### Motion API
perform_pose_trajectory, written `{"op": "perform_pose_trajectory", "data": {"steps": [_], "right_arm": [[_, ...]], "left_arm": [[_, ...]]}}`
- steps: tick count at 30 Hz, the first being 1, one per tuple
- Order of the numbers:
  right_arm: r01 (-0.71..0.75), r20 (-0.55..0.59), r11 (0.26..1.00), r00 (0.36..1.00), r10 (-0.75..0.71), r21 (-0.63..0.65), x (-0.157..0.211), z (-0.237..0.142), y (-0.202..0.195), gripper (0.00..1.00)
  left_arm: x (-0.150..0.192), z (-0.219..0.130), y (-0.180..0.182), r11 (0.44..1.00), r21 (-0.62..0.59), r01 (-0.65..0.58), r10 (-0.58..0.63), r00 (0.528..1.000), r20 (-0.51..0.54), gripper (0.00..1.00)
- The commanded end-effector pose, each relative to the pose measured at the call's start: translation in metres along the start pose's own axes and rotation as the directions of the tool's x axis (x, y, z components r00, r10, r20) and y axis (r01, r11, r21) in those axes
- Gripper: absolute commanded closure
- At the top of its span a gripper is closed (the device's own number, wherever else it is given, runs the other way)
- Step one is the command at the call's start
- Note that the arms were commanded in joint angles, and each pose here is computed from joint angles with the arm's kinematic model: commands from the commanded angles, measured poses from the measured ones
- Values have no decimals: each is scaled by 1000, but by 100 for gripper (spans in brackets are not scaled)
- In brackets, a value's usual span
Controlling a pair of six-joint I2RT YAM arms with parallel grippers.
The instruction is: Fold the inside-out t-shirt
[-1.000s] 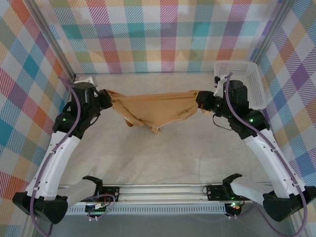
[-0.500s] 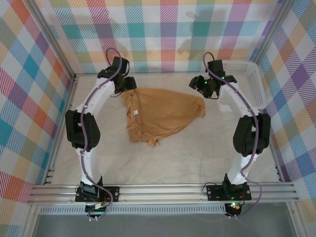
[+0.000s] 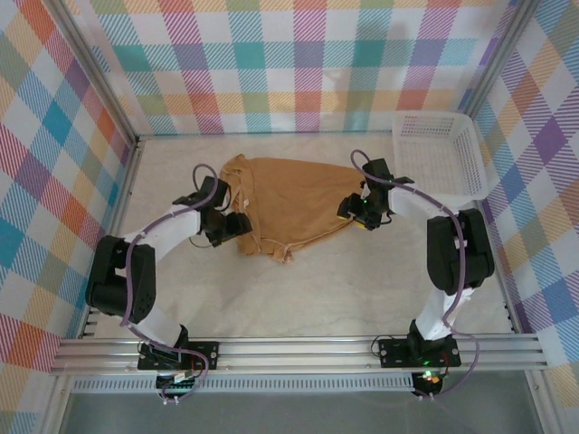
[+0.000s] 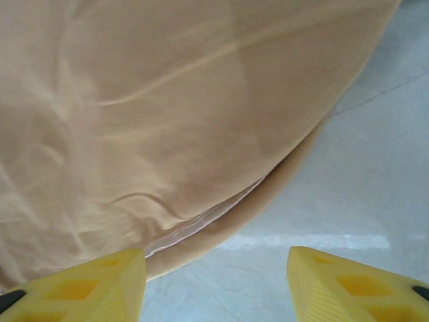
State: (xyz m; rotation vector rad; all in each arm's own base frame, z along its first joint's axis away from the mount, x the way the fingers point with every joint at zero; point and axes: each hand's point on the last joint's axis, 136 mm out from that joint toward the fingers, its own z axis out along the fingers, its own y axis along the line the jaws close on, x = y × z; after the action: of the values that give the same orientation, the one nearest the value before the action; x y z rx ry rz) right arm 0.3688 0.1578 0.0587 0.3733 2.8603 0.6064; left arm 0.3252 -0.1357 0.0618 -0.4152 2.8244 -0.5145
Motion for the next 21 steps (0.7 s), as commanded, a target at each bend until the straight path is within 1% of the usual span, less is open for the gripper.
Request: {"op": "perform_pose_trajectory", "data": {"steps": [1,3,5,7,8,11,13,16,17,21], "right_arm": [[12,18,1000,1000,-13,21,-11,15,-9,42],[0,13,1000,1000,0,27,-17,24,-12,42],[-12,9,1000,1000,12,24,-23,31,-11,42],[-25,2,999,1000,25,21,-28,38,-9,45],[-31,2,999,1000,31,18,-30,40,-8,49],[-36,13,999,999,36,1,-35,35,-2,72],[-27,27,1000,999,27,-6,-37,25,3,85],[8,61,1000,998,-8,-3,-40,-1,11,100],[24,80,1000,997,-24,-3,-42,-12,14,100],[77,167,997,983,-74,-14,-45,-63,28,100]], "left_arm": [[-5,13,-25,992,123,33,-35,999,11,34],[-7,28,-24,990,132,45,-45,999,1,36],[-3,43,-18,992,107,60,-57,998,-29,38],[-3,55,-12,995,78,68,-65,997,-47,43],[-3,60,-11,995,67,69,-66,996,-53,48],[-10,55,-11,997,49,65,-64,997,-39,71],[-20,37,-14,998,35,51,-51,999,3,83],[-41,-5,-19,1000,11,24,-25,996,90,97],[-49,-24,-22,1000,11,15,-16,992,125,100],[-76,-100,-31,999,32,-3,-6,963,269,100]]}}
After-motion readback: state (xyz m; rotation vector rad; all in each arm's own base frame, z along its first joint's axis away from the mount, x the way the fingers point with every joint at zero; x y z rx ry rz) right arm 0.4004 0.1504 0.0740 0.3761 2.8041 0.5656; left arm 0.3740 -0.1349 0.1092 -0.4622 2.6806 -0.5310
